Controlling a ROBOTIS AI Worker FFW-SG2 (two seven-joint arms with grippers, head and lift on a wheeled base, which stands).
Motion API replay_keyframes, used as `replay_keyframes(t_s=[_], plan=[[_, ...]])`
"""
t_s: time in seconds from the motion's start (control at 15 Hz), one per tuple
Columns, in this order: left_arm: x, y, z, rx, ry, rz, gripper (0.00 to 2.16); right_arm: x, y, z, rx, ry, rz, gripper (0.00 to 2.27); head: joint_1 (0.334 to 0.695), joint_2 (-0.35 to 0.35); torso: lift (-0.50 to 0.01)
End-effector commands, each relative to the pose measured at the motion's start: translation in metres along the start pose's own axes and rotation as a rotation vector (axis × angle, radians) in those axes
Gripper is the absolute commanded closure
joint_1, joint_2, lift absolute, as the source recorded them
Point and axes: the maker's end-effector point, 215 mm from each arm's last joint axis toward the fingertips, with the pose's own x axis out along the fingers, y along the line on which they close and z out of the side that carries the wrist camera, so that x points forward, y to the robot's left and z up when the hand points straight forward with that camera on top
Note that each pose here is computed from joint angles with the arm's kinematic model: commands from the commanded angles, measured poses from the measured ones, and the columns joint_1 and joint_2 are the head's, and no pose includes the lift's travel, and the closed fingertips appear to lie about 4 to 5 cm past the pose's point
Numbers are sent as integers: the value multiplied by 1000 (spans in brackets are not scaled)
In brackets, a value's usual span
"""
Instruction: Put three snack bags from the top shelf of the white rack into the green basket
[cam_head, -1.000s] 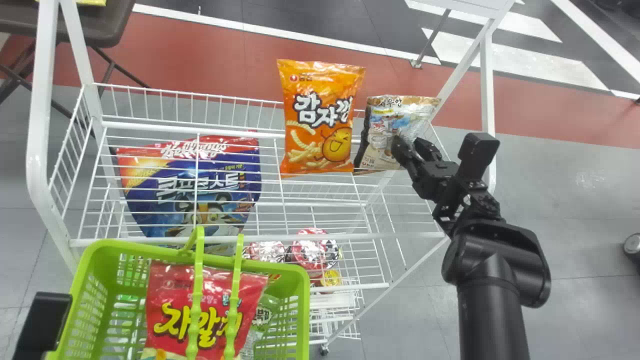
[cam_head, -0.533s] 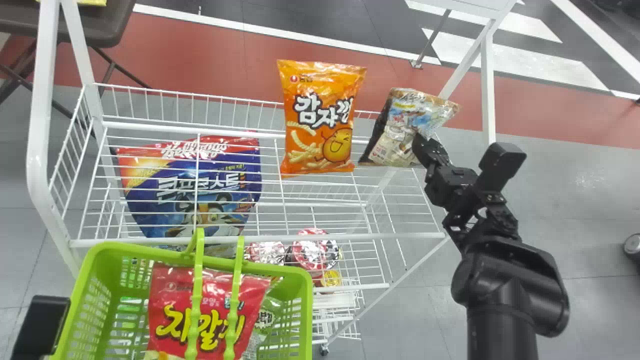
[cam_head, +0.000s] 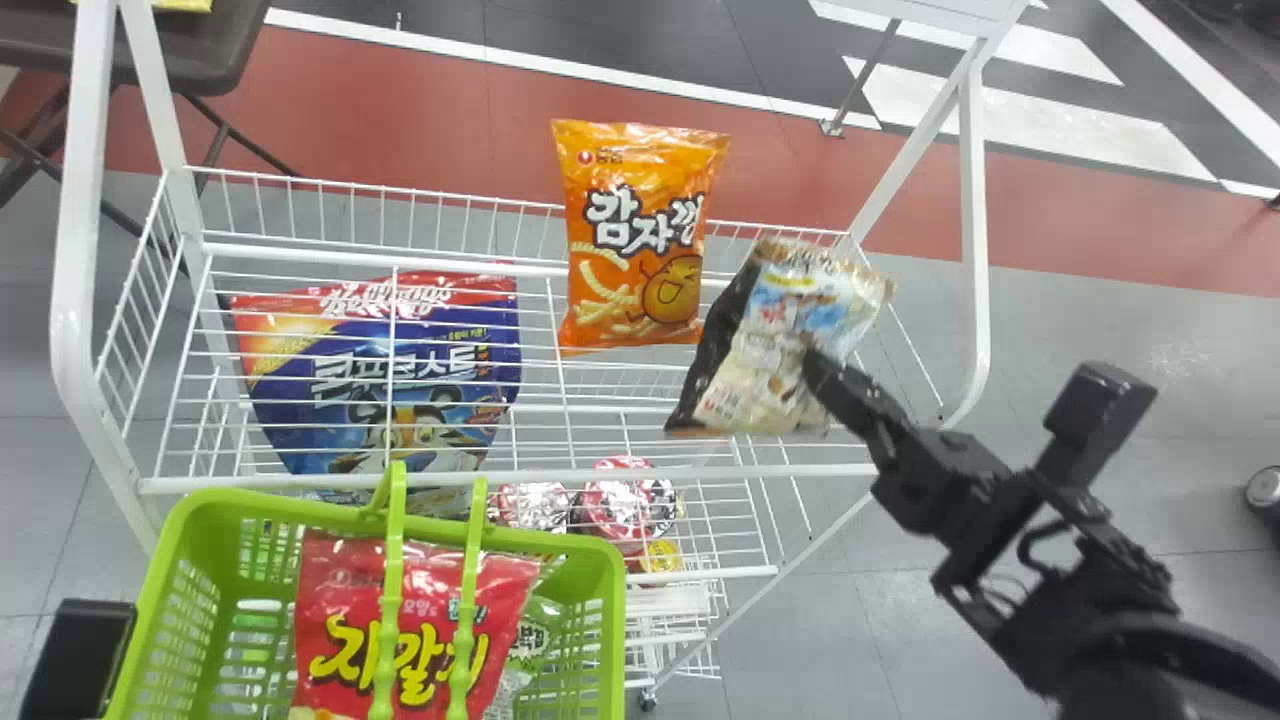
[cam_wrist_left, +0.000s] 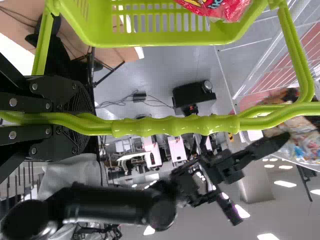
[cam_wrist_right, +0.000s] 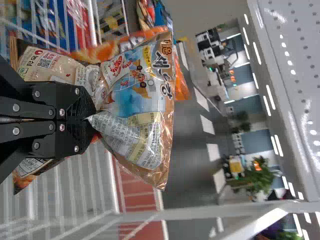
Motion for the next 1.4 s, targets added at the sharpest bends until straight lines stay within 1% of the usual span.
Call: replay_keyframes(t_s=[0.0,0.07,0.2,0.4,0.47,0.73,0.87,1.0,1.13,1.27,1.33], plan=[[0,0,-2,-4,5,0,2142,-32,38,-31,55,103,80,2105,695,-350,0],[0,0,-5,-12,4,0,2142,-39,53,-51,109,173,122,2105,695,-350,0],[0,-3,-10,-19,0,2,2142,-58,92,-99,251,341,245,2105,695,-350,0],[3,-4,-12,-22,4,-1,2142,-87,130,-145,376,486,349,2105,695,-350,0],[4,-3,-15,-26,7,0,2142,-93,141,-153,403,519,374,2105,695,-350,0],[6,-4,-18,-31,11,-1,2142,-102,155,-197,491,612,395,2105,695,-350,0],[6,-3,-18,-33,11,1,2142,-99,164,-223,496,651,400,2105,695,-350,0],[6,-5,-18,-31,11,-4,2142,-93,177,-242,471,688,411,2105,695,-350,0],[6,-4,-18,-30,11,-3,2142,-88,182,-249,439,706,404,2105,695,-350,0],[6,-4,-18,-31,10,-4,2142,-76,170,-249,408,698,364,2061,695,-350,0],[6,-5,-18,-31,10,-5,2142,-72,166,-248,394,693,349,1663,695,-350,0]])
